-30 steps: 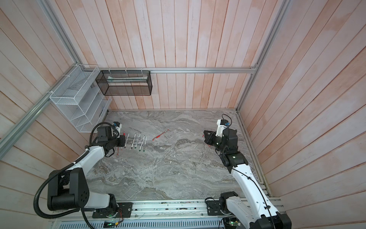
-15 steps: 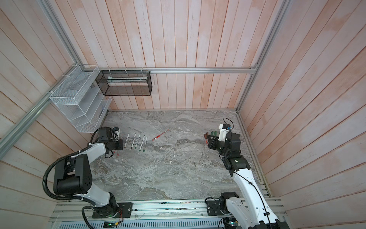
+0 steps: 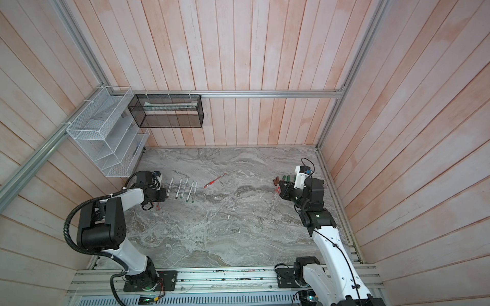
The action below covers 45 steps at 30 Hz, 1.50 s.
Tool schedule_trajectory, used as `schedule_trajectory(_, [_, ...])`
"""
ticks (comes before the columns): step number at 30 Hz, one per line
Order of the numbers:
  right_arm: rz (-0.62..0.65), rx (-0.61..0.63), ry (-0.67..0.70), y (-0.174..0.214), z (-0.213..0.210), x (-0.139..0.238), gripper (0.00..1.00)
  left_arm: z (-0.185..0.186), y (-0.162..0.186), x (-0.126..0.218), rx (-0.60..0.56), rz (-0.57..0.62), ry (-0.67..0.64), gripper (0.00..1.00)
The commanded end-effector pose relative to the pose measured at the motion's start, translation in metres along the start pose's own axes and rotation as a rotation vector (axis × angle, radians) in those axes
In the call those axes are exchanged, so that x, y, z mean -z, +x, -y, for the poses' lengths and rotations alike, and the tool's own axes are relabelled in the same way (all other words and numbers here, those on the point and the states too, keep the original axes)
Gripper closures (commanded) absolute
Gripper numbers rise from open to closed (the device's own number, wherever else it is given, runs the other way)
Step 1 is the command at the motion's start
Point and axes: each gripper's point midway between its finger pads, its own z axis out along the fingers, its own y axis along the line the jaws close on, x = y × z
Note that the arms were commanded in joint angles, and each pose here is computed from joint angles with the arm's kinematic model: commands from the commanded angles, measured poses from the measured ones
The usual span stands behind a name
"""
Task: Open the pen caps
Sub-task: 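Lower the uncapped pen beside the gel pens while right carries cap toward caps, then set the red cap beside the other red caps and open the right gripper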
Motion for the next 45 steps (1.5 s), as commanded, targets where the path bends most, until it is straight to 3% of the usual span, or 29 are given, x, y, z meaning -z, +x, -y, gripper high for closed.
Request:
schedule_trajectory(1, [-0.021,0.01,0.009,0.007,0.008,-0.001,1.0,-0.004,-0.001,0.0,0.005,0.005,-0.024,0.92])
schedule_trajectory(5, [-0.011,0.009,0.03,0.008,0.016,0.0,1.0,-0.003,-0.005,0.003,0.011,0.02,-0.017,0.77])
schedule_trajectory(17, [-0.036,0.01,0.081,0.005,0.025,0.002,1.0,0.001,-0.025,0.042,0.034,0.146,-0.004,0.75])
schedule_trajectory(20, [-0.047,0.011,0.122,0.004,0.032,0.001,1.0,0.01,-0.032,0.056,0.047,0.197,0.046,0.7])
schedule_trajectory(34, [-0.249,0.018,0.373,0.005,0.096,-0.035,1.0,0.05,-0.038,0.127,0.011,0.433,0.237,0.37])
schedule_trajectory(39, [-0.368,0.043,0.498,0.017,0.132,-0.049,1.0,0.061,-0.043,0.137,0.016,0.462,0.321,0.35])
schedule_trajectory(45, [-0.462,0.045,0.618,0.038,0.177,-0.057,1.0,0.063,-0.042,0.141,0.013,0.463,0.329,0.34])
